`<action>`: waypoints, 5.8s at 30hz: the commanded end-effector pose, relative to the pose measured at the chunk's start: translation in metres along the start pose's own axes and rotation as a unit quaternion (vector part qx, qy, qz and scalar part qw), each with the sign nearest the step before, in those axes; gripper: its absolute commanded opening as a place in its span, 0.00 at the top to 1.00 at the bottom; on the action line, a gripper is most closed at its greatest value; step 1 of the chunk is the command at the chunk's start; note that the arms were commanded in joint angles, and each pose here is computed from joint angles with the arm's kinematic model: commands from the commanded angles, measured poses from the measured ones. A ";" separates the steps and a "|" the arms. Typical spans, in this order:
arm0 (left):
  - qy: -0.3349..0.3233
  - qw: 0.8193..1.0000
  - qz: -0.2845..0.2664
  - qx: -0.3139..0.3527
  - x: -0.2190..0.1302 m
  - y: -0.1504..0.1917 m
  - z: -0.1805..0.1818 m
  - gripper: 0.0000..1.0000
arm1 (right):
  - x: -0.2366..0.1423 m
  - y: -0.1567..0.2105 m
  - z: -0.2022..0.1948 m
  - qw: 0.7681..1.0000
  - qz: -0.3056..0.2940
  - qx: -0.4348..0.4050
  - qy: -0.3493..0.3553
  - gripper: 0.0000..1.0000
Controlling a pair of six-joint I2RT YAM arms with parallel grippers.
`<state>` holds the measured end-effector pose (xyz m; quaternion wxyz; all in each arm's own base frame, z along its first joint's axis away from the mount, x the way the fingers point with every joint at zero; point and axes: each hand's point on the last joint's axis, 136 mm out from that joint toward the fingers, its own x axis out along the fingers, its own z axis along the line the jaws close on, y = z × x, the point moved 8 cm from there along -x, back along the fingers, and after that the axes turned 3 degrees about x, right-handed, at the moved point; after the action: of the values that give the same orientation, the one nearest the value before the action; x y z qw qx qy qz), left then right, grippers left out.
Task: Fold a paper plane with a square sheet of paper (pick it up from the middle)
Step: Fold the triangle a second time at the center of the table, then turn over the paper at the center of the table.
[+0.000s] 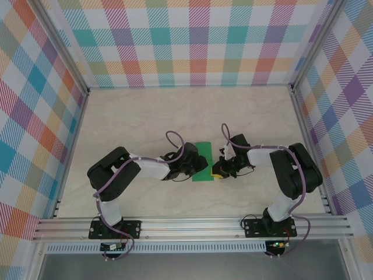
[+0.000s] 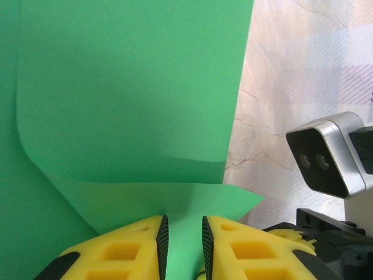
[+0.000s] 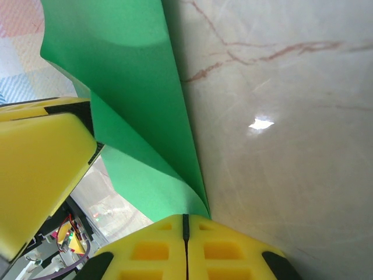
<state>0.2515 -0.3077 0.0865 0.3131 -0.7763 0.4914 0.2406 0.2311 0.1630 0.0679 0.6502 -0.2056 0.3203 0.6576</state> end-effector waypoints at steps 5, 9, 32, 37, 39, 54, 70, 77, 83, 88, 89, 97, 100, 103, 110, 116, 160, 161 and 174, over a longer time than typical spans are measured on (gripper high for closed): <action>-0.060 0.998 -0.026 -0.015 0.000 -0.012 0.026 0.76 | 0.012 0.011 -0.030 0.997 0.011 0.024 0.068 0.94; -0.080 0.996 -0.028 -0.019 0.001 -0.016 0.034 0.76 | 0.012 0.011 -0.030 0.997 0.011 0.024 0.069 0.94; -0.115 0.991 -0.051 -0.046 -0.007 -0.045 0.055 0.77 | 0.012 0.011 -0.031 0.997 0.012 0.024 0.069 0.94; -0.114 0.991 -0.055 -0.049 -0.009 -0.049 0.059 0.77 | 0.012 0.011 -0.031 0.997 0.013 0.024 0.069 0.94; -0.111 0.991 -0.055 -0.048 -0.010 -0.051 0.057 0.77 | 0.012 0.011 -0.031 0.997 0.012 0.024 0.069 0.94; -0.048 0.997 -0.058 -0.014 -0.036 -0.066 0.020 0.75 | 0.013 0.010 -0.030 0.998 0.014 0.022 0.065 0.93; 0.005 0.999 0.036 0.019 0.010 -0.030 0.007 0.78 | 0.006 0.007 -0.018 0.999 0.006 0.009 0.052 0.92; -0.057 0.998 0.032 0.007 0.015 -0.026 0.029 0.79 | -0.015 0.004 0.014 0.999 -0.012 -0.030 0.020 0.88; -0.070 0.997 0.030 0.008 0.012 -0.025 0.032 0.80 | -0.011 0.002 0.035 0.998 -0.006 -0.057 0.009 0.87; -0.068 0.997 0.031 0.008 0.012 -0.025 0.031 0.80 | 0.006 -0.003 0.043 0.998 0.008 -0.066 0.018 0.87; -0.068 0.997 0.032 0.007 0.012 -0.025 0.031 0.80 | 0.009 -0.004 0.042 0.998 0.010 -0.064 0.023 0.87; -0.070 0.997 0.028 0.007 0.011 -0.026 0.030 0.80 | 0.026 -0.001 0.018 0.997 0.025 -0.041 0.065 0.86; -0.074 0.997 0.028 0.008 0.011 -0.026 0.031 0.80 | 0.024 0.006 0.013 0.997 0.028 -0.038 0.064 0.85; -0.079 0.996 0.029 0.009 0.011 -0.026 0.033 0.81 | 0.020 0.014 0.010 0.997 0.030 -0.035 0.062 0.83; -0.090 0.996 0.028 0.007 0.010 -0.025 0.041 0.81 | 0.009 0.027 -0.004 0.999 0.028 -0.013 0.030 0.80; -0.087 0.996 0.026 0.007 0.008 -0.026 0.040 0.81 | 0.001 0.037 -0.018 0.999 0.021 0.008 0.029 0.79; -0.015 1.000 0.009 0.017 -0.009 -0.036 0.001 0.77 | -0.007 -0.031 0.030 0.998 -0.040 -0.042 -0.031 0.67; -0.010 1.000 0.005 0.017 -0.012 -0.037 -0.002 0.76 | -0.006 -0.031 0.029 0.998 -0.039 -0.043 -0.030 0.70; -0.008 0.995 -0.090 0.033 -0.104 -0.037 -0.003 0.67 | -0.055 -0.012 0.059 0.992 -0.084 -0.091 0.021 0.91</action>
<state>0.2587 -0.2565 0.1575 0.3305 -0.8022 0.4585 0.1925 0.2588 0.1682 0.1159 0.6786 -0.2599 0.2641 0.6342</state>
